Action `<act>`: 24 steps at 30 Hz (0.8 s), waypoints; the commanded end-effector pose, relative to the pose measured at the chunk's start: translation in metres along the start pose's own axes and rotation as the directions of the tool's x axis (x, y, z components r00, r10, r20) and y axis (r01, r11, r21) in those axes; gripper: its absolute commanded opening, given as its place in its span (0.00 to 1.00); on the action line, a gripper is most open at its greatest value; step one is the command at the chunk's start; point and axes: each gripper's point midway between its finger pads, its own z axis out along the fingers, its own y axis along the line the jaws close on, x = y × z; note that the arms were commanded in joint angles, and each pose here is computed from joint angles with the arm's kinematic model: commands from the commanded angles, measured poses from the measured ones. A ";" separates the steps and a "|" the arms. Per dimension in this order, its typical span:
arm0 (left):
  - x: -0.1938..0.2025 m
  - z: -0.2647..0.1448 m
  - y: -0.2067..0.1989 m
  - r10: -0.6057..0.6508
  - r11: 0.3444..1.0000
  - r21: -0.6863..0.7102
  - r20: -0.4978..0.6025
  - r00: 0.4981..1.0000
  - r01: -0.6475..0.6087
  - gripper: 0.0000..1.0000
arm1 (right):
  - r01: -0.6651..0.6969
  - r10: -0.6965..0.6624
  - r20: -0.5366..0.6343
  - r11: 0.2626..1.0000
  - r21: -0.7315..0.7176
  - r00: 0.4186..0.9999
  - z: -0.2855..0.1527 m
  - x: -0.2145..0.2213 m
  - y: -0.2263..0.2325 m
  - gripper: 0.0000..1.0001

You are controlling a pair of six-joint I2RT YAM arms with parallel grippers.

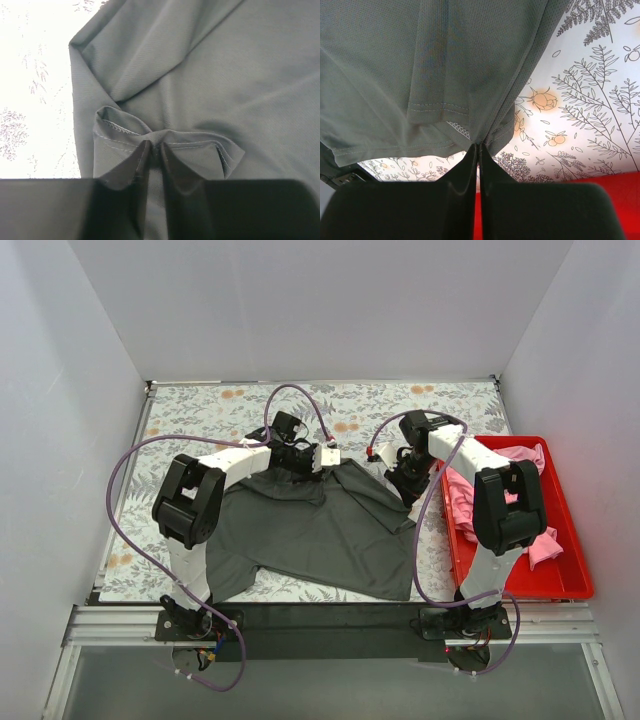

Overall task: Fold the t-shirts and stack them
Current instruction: Flatten the tshirt out

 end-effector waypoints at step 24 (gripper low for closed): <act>-0.073 -0.287 0.111 -0.237 0.781 -0.424 0.477 0.846 0.458 0.00 | 0.019 -0.098 0.213 0.939 0.344 0.972 -0.118 -0.088 -0.062 0.01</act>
